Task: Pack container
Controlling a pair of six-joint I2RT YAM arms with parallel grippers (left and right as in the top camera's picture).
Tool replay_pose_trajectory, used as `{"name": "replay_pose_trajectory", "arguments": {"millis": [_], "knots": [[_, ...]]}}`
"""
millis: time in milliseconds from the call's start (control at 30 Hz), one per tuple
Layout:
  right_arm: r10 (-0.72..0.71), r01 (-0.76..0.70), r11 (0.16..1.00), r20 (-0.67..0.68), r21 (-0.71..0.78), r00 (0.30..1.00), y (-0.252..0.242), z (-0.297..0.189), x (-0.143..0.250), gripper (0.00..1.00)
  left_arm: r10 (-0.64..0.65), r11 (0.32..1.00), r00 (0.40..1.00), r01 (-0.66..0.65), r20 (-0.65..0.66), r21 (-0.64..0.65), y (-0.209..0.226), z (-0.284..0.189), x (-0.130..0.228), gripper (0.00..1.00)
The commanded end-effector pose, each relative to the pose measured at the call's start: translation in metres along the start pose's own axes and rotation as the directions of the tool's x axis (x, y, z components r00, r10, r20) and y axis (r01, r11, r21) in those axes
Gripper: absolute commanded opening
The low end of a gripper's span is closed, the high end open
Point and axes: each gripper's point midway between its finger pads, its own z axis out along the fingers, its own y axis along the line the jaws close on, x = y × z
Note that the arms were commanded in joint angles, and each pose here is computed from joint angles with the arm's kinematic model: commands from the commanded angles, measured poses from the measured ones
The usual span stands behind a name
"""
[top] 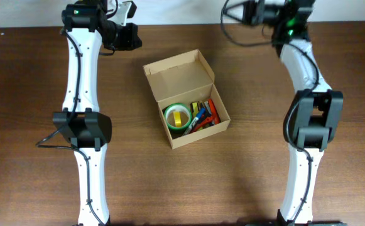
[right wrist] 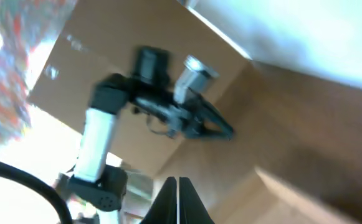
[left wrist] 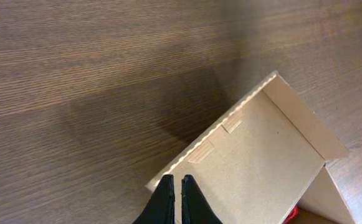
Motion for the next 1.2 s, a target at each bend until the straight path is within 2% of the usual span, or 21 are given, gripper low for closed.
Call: {"name": "replay_pose_trajectory", "arguments": {"millis": [0, 33, 100, 167, 233, 300, 333, 400, 500, 633, 667, 767, 867, 933, 1000, 1100, 1133, 1167], "knots": [[-0.188, 0.188, 0.982, 0.007, -0.006, 0.982, 0.086, 0.0, -0.037, 0.04, -0.01, 1.0, 1.0, 0.01, 0.02, -0.016, 0.003, -0.011, -0.004, 0.04], [-0.186, 0.186, 0.982, 0.012, -0.005, 0.982, 0.096, 0.0, -0.042, 0.04, -0.011, 1.0, 1.0, 0.011, 0.02, -0.016, 0.003, -0.011, -0.003, 0.05], [-0.127, 0.128, 0.992, 0.029, -0.002, 0.991, 0.107, 0.001, -0.049, 0.31, -0.012, 1.0, 1.0, 0.012, 0.021, -0.017, 0.004, -0.012, -0.004, 0.05], [-0.085, 0.085, 0.996, 0.056, 0.0, 0.995, 0.116, 0.0, -0.057, 0.42, -0.011, 1.0, 1.0, 0.011, 0.023, -0.017, 0.004, -0.011, -0.004, 0.04], [-0.061, 0.061, 0.998, 0.095, 0.002, 0.994, 0.12, 0.0, -0.065, 0.42, -0.008, 1.0, 1.0, 0.009, 0.027, -0.017, 0.004, -0.012, -0.005, 0.05], [-0.071, 0.07, 0.998, 0.126, 0.005, 0.989, 0.123, -0.001, -0.071, 0.3, -0.008, 1.0, 1.0, 0.009, 0.027, -0.017, 0.004, -0.012, -0.005, 0.05], [-0.088, 0.088, 0.996, 0.128, 0.007, 0.988, 0.124, -0.001, -0.071, 0.29, -0.009, 1.0, 1.0, 0.009, 0.026, -0.018, 0.004, -0.012, -0.005, 0.04], [-0.142, 0.142, 0.99, 0.11, 0.012, 0.984, 0.123, 0.0, -0.068, 0.28, -0.01, 1.0, 1.0, 0.01, 0.027, -0.018, 0.005, -0.012, -0.005, 0.05], [-0.125, 0.123, 0.992, 0.099, 0.027, 0.987, 0.111, -0.002, -0.066, 0.28, -0.01, 1.0, 1.0, 0.01, 0.026, -0.018, 0.005, -0.012, -0.005, 0.05], [0.115, -0.128, 0.99, 0.183, 0.062, 0.976, 0.084, -0.013, -0.074, 0.31, -0.01, 1.0, 1.0, 0.01, 0.027, -0.018, 0.005, -0.012, -0.005, 0.05], [0.213, -0.23, 0.972, 0.213, 0.057, 0.953, 0.077, -0.014, -0.076, 0.32, -0.01, 1.0, 1.0, 0.01, 0.026, -0.018, 0.005, -0.012, -0.005, 0.05], [0.365, -0.386, 0.922, 0.291, 0.016, 0.884, 0.075, -0.015, -0.089, 0.32, -0.009, 1.0, 1.0, 0.01, 0.027, -0.018, 0.005, -0.012, -0.005, 0.05], [0.333, -0.361, 0.933, 0.359, 0.012, 0.872, 0.076, -0.018, -0.101, 0.33, -0.009, 1.0, 1.0, 0.01, 0.027, -0.018, 0.005, -0.012, -0.005, 0.05], [0.355, -0.402, 0.914, 0.373, 0.053, 0.857, 0.057, -0.019, -0.095, 0.33, -0.009, 1.0, 1.0, 0.009, 0.027, -0.018, 0.005, -0.012, -0.005, 0.05], [0.438, -0.519, 0.847, 0.402, 0.115, 0.804, 0.024, -0.023, -0.079, 0.36, -0.009, 1.0, 1.0, 0.01, 0.027, -0.018, 0.005, -0.012, -0.005, 0.05], [0.521, -0.704, 0.664, 0.519, 0.253, 0.678, -0.033, -0.042, -0.042, 0.42, -0.009, 1.0, 1.0, 0.01, 0.028, -0.018, 0.005, -0.012, -0.005, 0.04], [0.516, -0.733, 0.612, 0.551, 0.299, 0.656, -0.046, -0.049, -0.031, 0.42, -0.01, 1.0, 1.0, 0.01, 0.028, -0.018, 0.005, -0.012, -0.005, 0.05], [0.483, -0.728, 0.589, 0.568, 0.351, 0.666, -0.055, -0.058, -0.024, 0.42, -0.01, 1.0, 1.0, 0.011, 0.028, -0.019, 0.005, -0.012, -0.005, 0.05]]}}
